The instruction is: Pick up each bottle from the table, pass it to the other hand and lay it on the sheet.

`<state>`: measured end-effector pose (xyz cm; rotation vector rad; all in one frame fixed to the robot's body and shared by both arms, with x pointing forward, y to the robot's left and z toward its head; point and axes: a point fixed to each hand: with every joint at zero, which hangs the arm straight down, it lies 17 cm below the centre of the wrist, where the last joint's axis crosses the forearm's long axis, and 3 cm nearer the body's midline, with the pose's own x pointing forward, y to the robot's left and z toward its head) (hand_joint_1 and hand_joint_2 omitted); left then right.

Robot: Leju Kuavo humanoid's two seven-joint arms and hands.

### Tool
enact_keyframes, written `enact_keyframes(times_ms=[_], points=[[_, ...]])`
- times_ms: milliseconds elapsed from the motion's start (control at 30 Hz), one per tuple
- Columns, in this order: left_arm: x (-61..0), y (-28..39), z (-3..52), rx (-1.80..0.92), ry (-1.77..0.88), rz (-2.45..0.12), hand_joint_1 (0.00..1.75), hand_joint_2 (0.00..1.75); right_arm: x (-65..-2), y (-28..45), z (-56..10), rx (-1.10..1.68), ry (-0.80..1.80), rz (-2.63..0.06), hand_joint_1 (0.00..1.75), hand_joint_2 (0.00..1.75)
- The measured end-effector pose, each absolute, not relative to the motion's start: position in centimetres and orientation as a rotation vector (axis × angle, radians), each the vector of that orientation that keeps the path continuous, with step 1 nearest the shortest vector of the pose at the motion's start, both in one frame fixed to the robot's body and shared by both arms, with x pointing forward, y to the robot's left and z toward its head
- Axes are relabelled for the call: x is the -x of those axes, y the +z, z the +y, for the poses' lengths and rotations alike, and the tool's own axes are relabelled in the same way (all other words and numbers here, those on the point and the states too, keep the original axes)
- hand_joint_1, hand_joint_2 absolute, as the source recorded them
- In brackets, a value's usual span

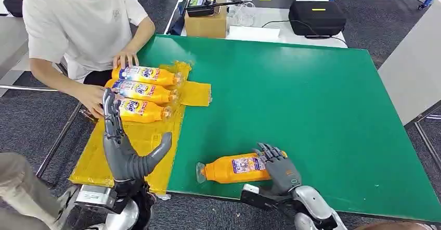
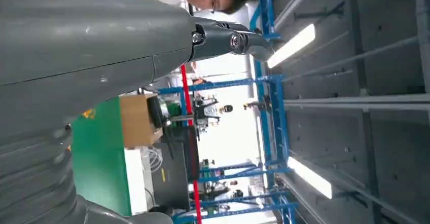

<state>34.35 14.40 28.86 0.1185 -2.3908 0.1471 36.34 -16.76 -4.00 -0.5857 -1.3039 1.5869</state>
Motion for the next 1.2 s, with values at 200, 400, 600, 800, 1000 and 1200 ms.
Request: enact_keyframes(times_ms=[200,400,600,800,1000,1200], points=[[-34.2,28.8,14.2,-0.128,0.128,-2.395,0.0,1.75,-36.9,-3.9,-18.8,0.707,1.644,-1.245,0.0,1.75],[-34.1,28.6,14.2,-0.126,0.127,-2.391,0.0,1.75,-37.1,-3.5,-19.1,0.74,1.66,-1.243,0.0,1.75],[-34.1,28.5,14.1,-0.126,0.126,-2.386,0.0,1.75,-37.1,-3.4,-19.1,0.744,1.662,-1.245,0.0,1.75],[-34.0,28.5,14.1,-0.131,0.121,-2.388,0.0,1.75,-37.4,-3.1,-19.0,0.756,1.668,-1.247,0.0,1.75],[-34.0,28.5,14.0,-0.122,0.119,-2.388,0.0,1.75,-38.6,-3.2,-18.9,0.752,1.688,-1.238,1.75,1.75],[-34.1,28.3,13.7,-0.1,0.114,-2.382,0.0,1.75,-39.2,-3.8,-18.4,0.632,1.655,-1.279,1.75,1.75]])
